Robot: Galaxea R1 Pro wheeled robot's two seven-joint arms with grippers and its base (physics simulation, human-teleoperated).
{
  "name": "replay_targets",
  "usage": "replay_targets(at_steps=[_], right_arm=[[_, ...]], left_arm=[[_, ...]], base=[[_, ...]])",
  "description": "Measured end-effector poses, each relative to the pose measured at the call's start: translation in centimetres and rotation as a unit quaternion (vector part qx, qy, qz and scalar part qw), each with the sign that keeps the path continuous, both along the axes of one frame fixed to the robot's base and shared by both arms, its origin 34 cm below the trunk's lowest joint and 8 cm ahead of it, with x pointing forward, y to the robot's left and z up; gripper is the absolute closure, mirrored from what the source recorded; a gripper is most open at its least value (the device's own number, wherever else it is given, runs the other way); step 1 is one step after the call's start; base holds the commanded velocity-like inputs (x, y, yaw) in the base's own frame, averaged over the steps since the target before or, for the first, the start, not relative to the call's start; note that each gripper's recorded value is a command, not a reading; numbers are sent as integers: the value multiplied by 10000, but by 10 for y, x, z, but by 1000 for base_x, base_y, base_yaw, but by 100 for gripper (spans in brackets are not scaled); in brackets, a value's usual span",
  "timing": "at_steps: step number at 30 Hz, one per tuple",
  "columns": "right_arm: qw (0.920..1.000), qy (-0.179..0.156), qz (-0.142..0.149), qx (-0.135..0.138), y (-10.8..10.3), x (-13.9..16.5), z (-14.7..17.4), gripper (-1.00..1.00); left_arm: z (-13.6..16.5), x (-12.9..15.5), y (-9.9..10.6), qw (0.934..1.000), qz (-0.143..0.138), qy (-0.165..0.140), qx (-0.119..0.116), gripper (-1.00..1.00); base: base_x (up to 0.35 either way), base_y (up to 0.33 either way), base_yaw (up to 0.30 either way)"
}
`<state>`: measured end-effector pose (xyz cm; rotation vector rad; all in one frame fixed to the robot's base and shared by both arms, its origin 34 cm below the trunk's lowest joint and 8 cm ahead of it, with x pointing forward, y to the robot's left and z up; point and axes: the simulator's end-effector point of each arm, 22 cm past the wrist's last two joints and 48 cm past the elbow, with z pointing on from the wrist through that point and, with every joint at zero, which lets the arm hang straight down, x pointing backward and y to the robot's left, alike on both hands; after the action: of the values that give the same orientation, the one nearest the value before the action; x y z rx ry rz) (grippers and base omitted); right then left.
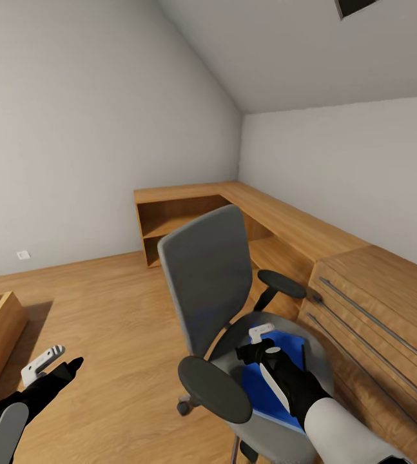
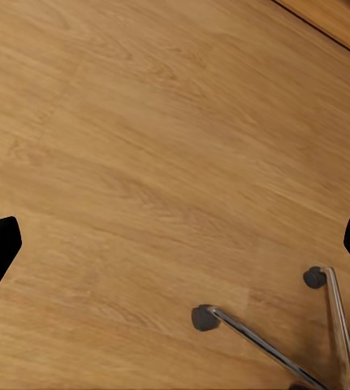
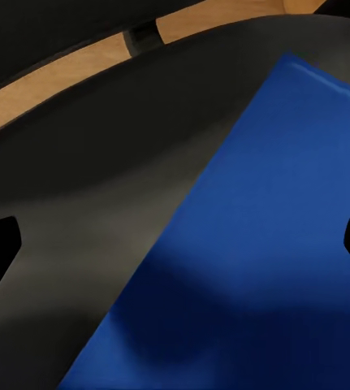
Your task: In the bedroom, organize the workspace by keeping the computer under the desk, ensuring the monitor is on the desk, placing the keyboard on the desk next to the monitor, placing the mouse on the desk next to the keyboard, moving the folder from the swivel chair onto the desk next to the mouse, stacking the notebook on top of the folder with the pen on top of the notebook, and positioning the swivel chair next to the desk.
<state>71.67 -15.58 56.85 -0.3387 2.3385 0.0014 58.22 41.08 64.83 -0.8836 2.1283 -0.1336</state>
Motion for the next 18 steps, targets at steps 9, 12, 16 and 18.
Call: replay_targets(at_steps=[9,12,16,18], right_arm=[[10000,-1,-9,-6,-1,0,-4,-100],[10000,0,-12,-8,-1,-1,-6,-100],[10000,-1,-8,-12,-1,-2,-14,-100],[10000,-2,-7,-13,-1,-3,-18,-100]], left_arm=[[-4,-1,0,10000,-3,3,-1,-100],[-6,-1,0,10000,-3,3,-1,-100],[-14,-2,0,10000,-1,0,0,-100],[-18,-3,0,10000,0,-2,0,-100]], base=[[0,0,0],[0,0,0],[0,0,0],[0,0,0]])
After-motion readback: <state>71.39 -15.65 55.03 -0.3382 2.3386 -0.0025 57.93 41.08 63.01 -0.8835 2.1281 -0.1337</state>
